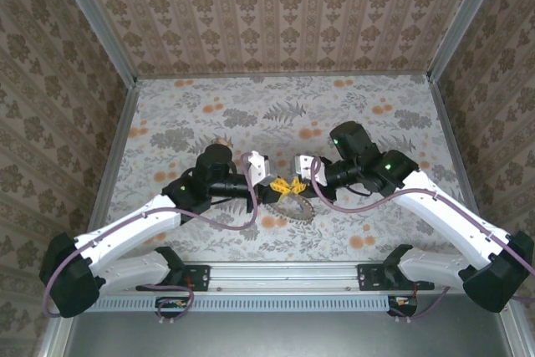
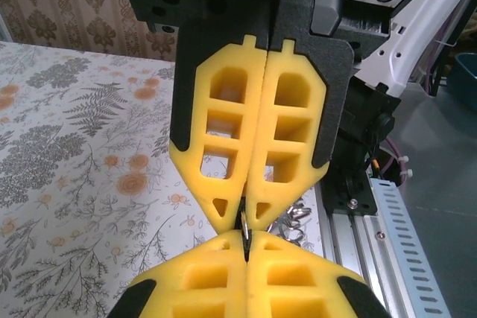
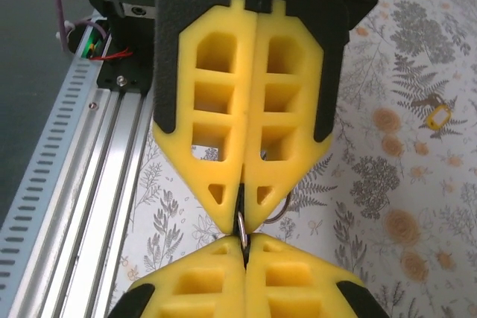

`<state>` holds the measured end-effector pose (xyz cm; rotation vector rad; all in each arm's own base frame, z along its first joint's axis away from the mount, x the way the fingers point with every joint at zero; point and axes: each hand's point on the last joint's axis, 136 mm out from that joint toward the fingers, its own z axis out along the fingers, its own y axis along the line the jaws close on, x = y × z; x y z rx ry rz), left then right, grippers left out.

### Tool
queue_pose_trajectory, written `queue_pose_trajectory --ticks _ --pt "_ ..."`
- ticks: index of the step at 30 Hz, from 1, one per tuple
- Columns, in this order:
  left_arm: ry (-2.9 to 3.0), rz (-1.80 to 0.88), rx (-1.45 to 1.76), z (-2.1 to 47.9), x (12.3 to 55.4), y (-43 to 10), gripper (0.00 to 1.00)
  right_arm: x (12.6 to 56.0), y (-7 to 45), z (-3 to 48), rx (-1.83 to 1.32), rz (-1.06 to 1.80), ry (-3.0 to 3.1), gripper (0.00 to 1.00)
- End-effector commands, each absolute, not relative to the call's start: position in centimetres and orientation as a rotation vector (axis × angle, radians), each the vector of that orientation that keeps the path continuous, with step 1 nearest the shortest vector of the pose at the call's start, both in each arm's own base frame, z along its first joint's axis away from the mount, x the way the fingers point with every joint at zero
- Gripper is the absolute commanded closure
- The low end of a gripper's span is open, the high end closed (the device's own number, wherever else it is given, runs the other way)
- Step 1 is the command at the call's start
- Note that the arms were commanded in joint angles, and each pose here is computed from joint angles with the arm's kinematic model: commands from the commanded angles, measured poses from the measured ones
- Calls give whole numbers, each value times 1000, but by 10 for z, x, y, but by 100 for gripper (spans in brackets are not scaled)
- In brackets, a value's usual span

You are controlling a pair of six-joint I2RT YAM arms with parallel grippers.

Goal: Put the keys on the keyring

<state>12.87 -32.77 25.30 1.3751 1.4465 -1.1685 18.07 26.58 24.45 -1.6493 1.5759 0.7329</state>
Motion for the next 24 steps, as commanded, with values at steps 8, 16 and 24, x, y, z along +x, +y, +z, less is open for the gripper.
queue_pose_trajectory --ticks 8,16,24 --pt "1452 -1080 1340 274 117 -294 48 196 281 272 -1363 858 1546 100" --pt "1573 -971 1189 255 135 -274 59 199 283 269 -1314 915 1603 100" --pt "1598 -1003 1217 246 141 -287 67 200 288 270 -1293 950 1597 100"
